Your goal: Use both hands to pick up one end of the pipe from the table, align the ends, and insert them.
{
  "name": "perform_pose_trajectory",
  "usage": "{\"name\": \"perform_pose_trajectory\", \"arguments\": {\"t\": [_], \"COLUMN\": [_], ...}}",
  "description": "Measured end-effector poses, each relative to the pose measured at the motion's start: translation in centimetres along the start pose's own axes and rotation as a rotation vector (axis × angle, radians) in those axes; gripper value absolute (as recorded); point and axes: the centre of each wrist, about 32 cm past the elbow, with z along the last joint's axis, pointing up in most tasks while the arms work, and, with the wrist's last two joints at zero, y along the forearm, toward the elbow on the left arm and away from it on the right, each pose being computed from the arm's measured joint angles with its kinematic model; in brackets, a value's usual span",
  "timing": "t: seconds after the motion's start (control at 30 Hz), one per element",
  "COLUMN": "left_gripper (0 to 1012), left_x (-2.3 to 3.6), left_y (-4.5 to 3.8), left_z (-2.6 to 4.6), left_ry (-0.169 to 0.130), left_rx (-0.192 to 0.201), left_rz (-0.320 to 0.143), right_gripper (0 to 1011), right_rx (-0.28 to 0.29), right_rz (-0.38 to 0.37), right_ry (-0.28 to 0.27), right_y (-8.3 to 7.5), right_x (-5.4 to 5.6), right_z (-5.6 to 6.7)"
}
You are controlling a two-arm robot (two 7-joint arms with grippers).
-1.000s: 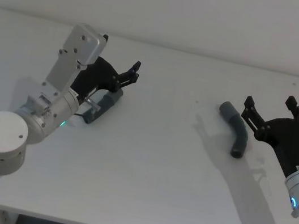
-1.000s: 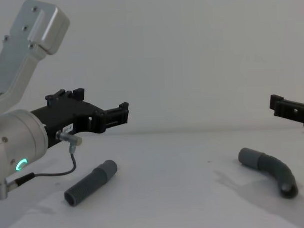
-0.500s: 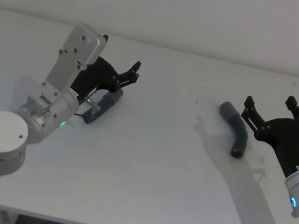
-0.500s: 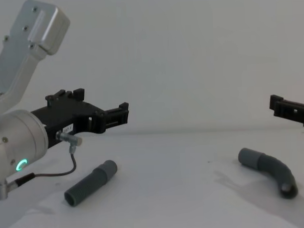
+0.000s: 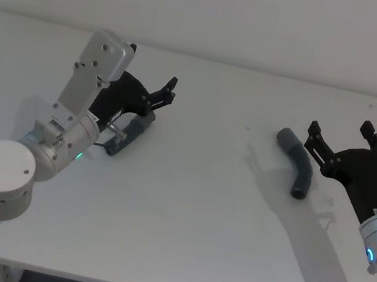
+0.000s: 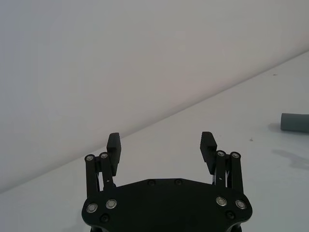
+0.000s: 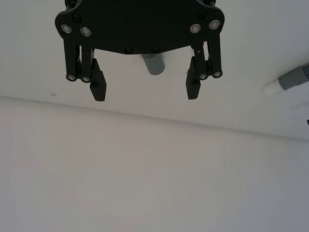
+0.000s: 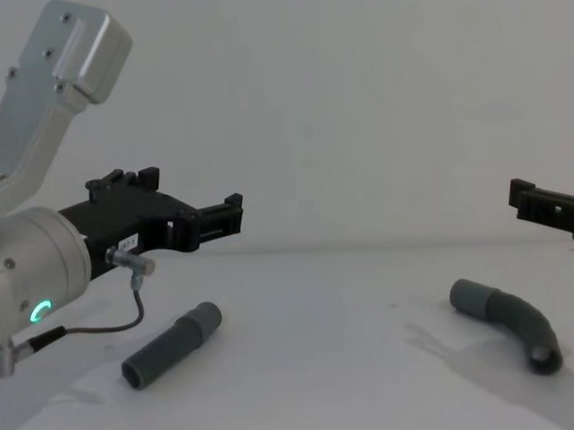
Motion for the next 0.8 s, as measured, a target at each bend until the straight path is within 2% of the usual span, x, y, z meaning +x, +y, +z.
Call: {"name": "perform_pose_trajectory", "arguments": {"t": [0.17, 0.4, 0.8], "left_gripper": [1001, 1002, 1001], "left_x": [0.03, 0.05, 0.15], "left_y": [0.03, 0.25, 0.72], "left_z": [0.11, 0.63, 1.68], "left_ry": [0.003, 0.029, 0.093], "left_rx": [0.014, 0.071, 0.22], "left_rz": [0.002, 0.009, 0.034], "right_gripper": [1004, 1004, 1004], "right_rx": [0.0, 0.0, 0.0], "right_rz": [0.0, 0.0, 0.0], "right_ry": [0.0, 0.0, 0.0], "right_y": [0.0, 0.0, 0.0], "right_x": [0.0, 0.0, 0.0], "right_z": [0.0, 0.0, 0.0]}}
